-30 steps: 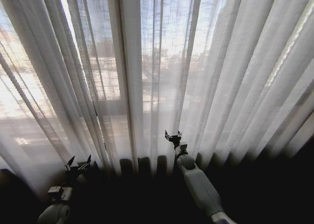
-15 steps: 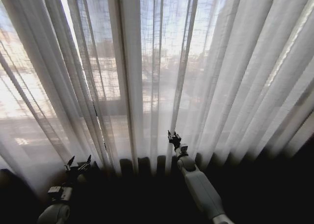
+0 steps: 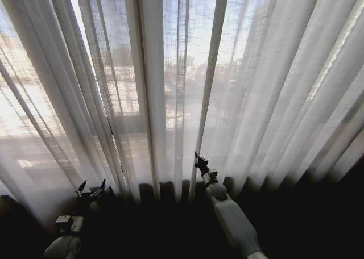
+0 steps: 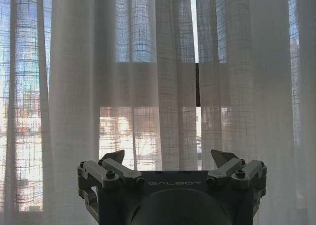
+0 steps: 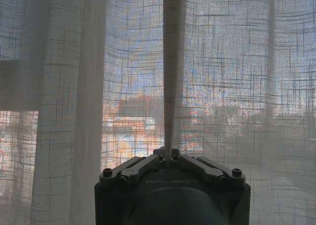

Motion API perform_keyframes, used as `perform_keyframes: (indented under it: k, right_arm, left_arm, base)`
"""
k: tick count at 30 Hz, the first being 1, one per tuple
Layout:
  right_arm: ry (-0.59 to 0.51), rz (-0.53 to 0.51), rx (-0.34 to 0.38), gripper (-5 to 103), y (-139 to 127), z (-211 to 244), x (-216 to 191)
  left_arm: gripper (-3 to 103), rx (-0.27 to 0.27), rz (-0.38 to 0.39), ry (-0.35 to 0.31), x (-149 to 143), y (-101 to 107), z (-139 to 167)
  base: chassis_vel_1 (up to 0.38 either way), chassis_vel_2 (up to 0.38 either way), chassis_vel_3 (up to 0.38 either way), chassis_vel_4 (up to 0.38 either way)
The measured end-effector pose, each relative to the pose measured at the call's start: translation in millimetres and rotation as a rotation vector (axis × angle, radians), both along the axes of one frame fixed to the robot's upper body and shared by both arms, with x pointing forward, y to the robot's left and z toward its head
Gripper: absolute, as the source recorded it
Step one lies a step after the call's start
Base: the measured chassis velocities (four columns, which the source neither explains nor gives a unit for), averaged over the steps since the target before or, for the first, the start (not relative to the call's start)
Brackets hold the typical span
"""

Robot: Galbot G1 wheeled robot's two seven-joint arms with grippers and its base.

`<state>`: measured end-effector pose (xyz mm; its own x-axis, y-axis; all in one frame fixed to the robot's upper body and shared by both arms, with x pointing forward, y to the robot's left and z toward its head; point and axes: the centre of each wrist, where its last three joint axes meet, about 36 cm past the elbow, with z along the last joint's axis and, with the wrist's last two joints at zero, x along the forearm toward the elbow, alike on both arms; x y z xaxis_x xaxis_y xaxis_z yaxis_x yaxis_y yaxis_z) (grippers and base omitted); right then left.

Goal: Open the curtains by pulling them apart, changing their state from closed to fully open.

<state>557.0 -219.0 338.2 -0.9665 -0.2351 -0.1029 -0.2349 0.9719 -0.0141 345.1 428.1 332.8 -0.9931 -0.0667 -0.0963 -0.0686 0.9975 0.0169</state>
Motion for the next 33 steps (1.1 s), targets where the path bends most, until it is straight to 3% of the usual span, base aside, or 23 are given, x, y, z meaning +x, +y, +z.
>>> perform_keyframes:
  k: [8,18,33]
  right_arm:
    - [0.006,-0.012,-0.007,0,-12,-1,0]
    - [0.009,-0.031,-0.003,0,-24,-1,-4]
    - [0.015,-0.071,-0.009,0,-56,0,-14]
  left_arm:
    - [99,0.000,0.000,0.000,0,0,0]
    - [99,0.000,0.000,0.000,0,0,0]
    - [99,0.000,0.000,0.000,0,0,0]
  base:
    - [-0.068,-0.016,0.046,0.007]
    - [-0.260,-0.115,0.288,0.096]
    - [-0.343,-0.307,0.344,0.300]
